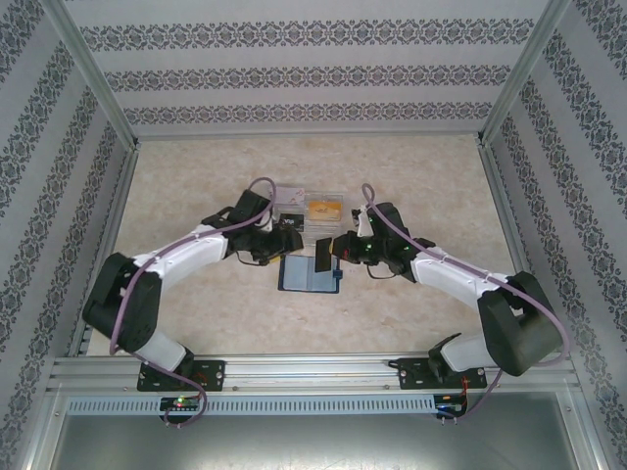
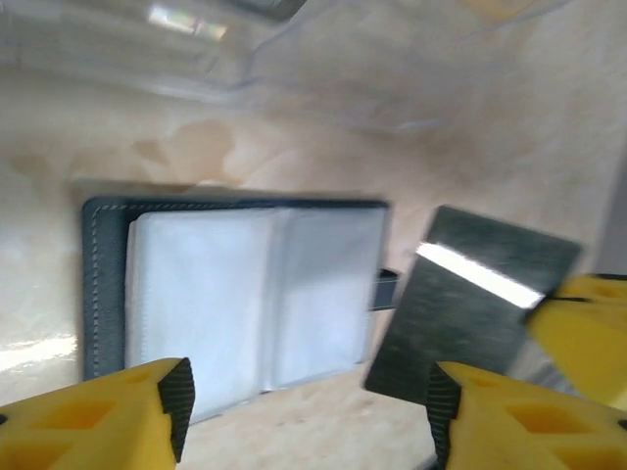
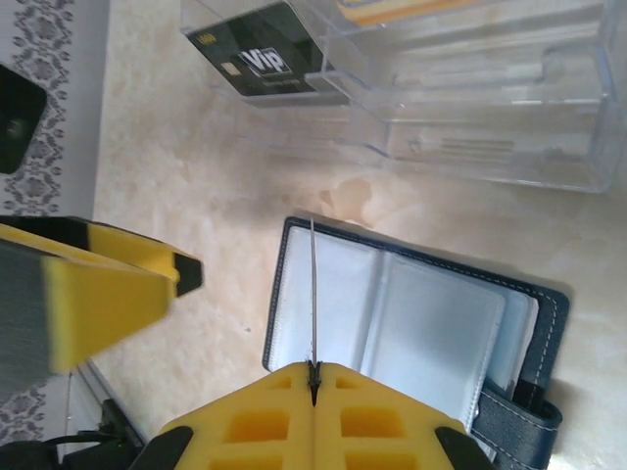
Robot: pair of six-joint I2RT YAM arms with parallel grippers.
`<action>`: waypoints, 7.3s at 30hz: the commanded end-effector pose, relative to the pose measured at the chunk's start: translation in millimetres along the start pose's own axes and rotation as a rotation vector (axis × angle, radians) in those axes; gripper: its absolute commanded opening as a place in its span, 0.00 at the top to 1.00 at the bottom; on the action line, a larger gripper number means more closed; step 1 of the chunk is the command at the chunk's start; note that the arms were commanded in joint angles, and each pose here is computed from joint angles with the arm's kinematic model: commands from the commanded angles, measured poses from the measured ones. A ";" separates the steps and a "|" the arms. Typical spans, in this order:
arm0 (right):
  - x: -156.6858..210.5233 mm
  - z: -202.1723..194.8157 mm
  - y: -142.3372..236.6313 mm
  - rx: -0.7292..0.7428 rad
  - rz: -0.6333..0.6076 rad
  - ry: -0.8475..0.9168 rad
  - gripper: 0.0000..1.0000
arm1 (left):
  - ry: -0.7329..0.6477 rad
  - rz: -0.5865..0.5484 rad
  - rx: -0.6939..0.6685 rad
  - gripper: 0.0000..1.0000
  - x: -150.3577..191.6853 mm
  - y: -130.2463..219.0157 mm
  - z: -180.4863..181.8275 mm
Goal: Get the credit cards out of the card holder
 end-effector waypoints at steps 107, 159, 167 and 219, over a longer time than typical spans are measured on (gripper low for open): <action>-55.3 115.3 -116.8 0.206 0.347 1.461 1.00 | 0.256 -0.159 -0.115 0.01 11.6 116.8 111.4; -69.9 143.7 -83.1 0.218 0.201 1.291 0.54 | 0.281 -0.135 -0.049 0.01 11.2 106.1 113.7; -53.8 123.7 -39.4 0.341 0.003 0.820 0.48 | 0.282 -0.128 -0.042 0.00 13.7 104.1 111.1; 50.1 -30.5 -58.2 0.478 0.085 -0.058 0.59 | 0.067 0.213 -0.107 0.59 25.5 -50.3 22.9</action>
Point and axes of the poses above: each hand's point on the last joint's axis, 136 mm out from that joint toward the fingers, its own y axis back along the fingers, its own z axis along the line the jaws close on, x = y × z, the point moved 8 cm from there along y, back along the fingers, and after that the axes turned 15 degrees about -y, right-handed, at the moved point
